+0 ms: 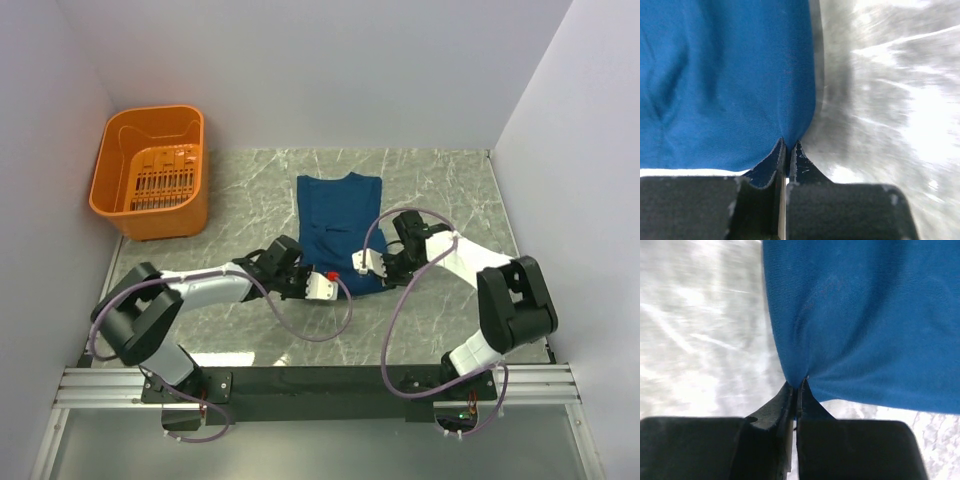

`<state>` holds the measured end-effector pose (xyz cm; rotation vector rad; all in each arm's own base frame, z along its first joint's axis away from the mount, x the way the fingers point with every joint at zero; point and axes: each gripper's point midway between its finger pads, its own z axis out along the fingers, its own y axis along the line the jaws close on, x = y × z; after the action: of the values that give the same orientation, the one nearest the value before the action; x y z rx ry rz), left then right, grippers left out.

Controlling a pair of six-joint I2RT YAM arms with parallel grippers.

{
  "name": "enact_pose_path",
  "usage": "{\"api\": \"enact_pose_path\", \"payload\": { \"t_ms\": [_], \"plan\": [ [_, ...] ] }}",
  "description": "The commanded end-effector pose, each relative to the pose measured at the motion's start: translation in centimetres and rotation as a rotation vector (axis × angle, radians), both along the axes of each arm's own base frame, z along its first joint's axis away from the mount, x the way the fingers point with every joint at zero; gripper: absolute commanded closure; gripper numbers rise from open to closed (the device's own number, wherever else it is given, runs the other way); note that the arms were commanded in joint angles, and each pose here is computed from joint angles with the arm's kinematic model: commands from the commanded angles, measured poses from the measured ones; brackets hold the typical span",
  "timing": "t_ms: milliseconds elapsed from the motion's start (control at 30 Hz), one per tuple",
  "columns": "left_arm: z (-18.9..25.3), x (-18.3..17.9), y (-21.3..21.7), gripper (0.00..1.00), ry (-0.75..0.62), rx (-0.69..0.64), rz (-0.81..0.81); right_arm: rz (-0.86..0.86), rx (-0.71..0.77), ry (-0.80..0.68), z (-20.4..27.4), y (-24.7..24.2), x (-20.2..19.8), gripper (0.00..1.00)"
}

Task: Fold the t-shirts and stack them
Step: Fold the tshirt

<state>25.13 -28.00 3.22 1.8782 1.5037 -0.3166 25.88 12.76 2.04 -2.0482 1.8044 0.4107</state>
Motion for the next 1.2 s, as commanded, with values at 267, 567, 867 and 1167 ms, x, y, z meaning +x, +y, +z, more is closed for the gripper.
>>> {"api": "enact_pose_path", "payload": {
  "t_ms": [267,567,867,1167],
  "plan": [
    [6.9,-8.5,-0.4,1.0,0.199,-0.203,-0.225,0.003,0.236,0.202,9.1,1.6,-9.4,1.0],
    [11.2,-3.4,-1.4,1.0,0.184,-0.339,-0.121,-0.296,0.298,0.134,13.1,3.1,-2.3,1.0],
    [14.3,13.3,-2.2,1.0,0.143,-0.465,0.166,-0.597,0.371,0.124,15.7,2.8,12.5,1.0],
    [11.7,22.9,-0.3,1.0,0.077,-0.539,0.499,-0.884,0.385,0.109,11.3,2.0,22.7,1.0]
  ]
}}
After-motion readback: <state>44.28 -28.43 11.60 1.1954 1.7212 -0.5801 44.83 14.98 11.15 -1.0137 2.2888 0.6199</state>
